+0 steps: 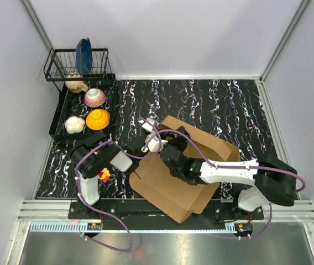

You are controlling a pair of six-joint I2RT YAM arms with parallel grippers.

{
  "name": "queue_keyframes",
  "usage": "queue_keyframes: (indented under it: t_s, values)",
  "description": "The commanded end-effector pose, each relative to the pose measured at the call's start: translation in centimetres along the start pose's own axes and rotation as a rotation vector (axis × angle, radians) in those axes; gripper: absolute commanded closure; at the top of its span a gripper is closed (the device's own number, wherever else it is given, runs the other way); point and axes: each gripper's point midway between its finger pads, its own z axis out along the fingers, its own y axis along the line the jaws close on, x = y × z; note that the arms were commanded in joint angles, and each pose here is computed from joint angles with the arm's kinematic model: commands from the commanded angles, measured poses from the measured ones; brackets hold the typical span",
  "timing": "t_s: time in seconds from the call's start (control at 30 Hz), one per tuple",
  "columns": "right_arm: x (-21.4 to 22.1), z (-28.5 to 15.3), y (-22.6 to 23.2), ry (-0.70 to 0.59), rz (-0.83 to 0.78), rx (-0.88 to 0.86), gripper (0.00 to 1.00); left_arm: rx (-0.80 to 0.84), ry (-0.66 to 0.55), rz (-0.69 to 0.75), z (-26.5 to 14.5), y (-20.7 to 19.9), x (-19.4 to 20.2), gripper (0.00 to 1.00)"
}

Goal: Fold the paper box

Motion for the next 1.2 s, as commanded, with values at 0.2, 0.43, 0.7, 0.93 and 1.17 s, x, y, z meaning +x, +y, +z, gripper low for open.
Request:
queue_keyframes:
  t_s: [0.2, 0.43, 0.7, 0.93, 1.17]
  values:
    - [-4.7, -4.7, -6.4, -0.11, 0.225, 0.032, 0.15, -0.024, -0.348, -0.006, -1.4, -0.5, -9.2, 1.0]
    - [-6.6, -8.2, -11.3, -0.227, 0.502, 0.0, 0.15, -0.057, -0.355, 0.043, -2.1, -0.7, -9.5, 1.0]
    - [-5.3, -10.9, -16.8, -0.311, 0.801, 0.023, 0.13, -0.094, -0.356, 0.042, -2.5, -0.2, -9.8, 1.0]
    - [-3.8, -10.1, -13.9, -0.227, 0.634, -0.002, 0.02, -0.098, -0.35, 0.013, -3.0, -0.3, -10.0, 1.0]
    - [-2.6, -8.6, -11.0, -0.126, 0.437, 0.027, 0.0, -0.097, -0.319, -0.027, -4.6, -0.6, -9.7, 1.0]
